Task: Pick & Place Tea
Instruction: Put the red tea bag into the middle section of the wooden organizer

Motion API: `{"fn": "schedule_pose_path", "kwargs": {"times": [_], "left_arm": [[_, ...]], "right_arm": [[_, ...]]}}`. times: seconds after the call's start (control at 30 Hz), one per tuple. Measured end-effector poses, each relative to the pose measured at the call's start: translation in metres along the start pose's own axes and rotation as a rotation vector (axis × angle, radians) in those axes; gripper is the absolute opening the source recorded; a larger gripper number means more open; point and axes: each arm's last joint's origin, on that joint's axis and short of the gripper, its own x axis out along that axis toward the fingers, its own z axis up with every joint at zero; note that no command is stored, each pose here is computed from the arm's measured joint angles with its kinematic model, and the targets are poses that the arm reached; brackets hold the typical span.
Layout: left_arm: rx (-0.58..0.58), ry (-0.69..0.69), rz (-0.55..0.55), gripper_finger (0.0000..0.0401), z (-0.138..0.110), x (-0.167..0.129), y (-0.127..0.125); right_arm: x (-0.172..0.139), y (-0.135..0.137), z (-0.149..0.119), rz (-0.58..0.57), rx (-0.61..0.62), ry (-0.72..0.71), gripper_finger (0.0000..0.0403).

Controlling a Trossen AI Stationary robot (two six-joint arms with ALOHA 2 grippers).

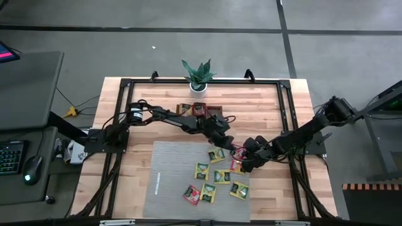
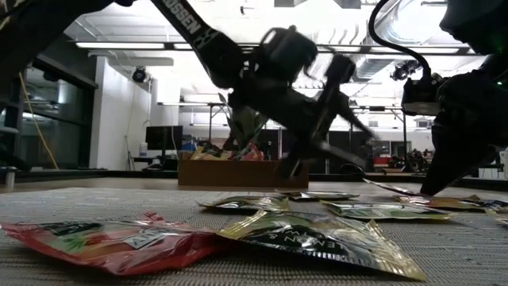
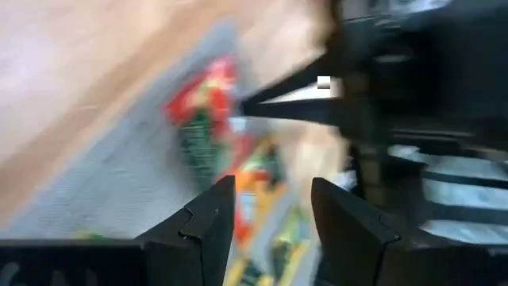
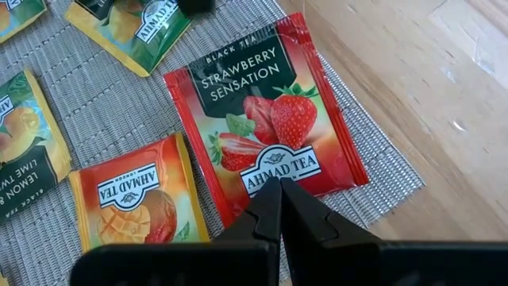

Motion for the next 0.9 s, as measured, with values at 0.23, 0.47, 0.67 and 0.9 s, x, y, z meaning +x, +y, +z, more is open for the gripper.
{"fn": "schedule_pose_path", "kwargs": {"times": [0.23,0.47,0.67,0.9], "left_arm": [[0.007,-0.069,0.083,0.0165,0.0031,-0.0018,-0.0016],[0.025,-0.085,0.131,0.0165,0.0005,-0.0004,0.0022],[0.043,-0.098,0.168,0.0165,-0.0045,0.0019,0.0025],[0.053,-0.102,0.190,0.0165,-0.0055,0.0020,0.0039]], "right_arm": [[0.0000,0.0001,0.0001,0.000,0.000,-0.004,0.0000],[0.0000,0.0003,0.0002,0.000,0.001,-0.009,0.0000],[0.0001,0.0003,0.0004,0.000,0.002,-0.011,0.0000],[0.0001,0.0004,0.0006,0.001,0.003,-0.013,0.0000]]}}
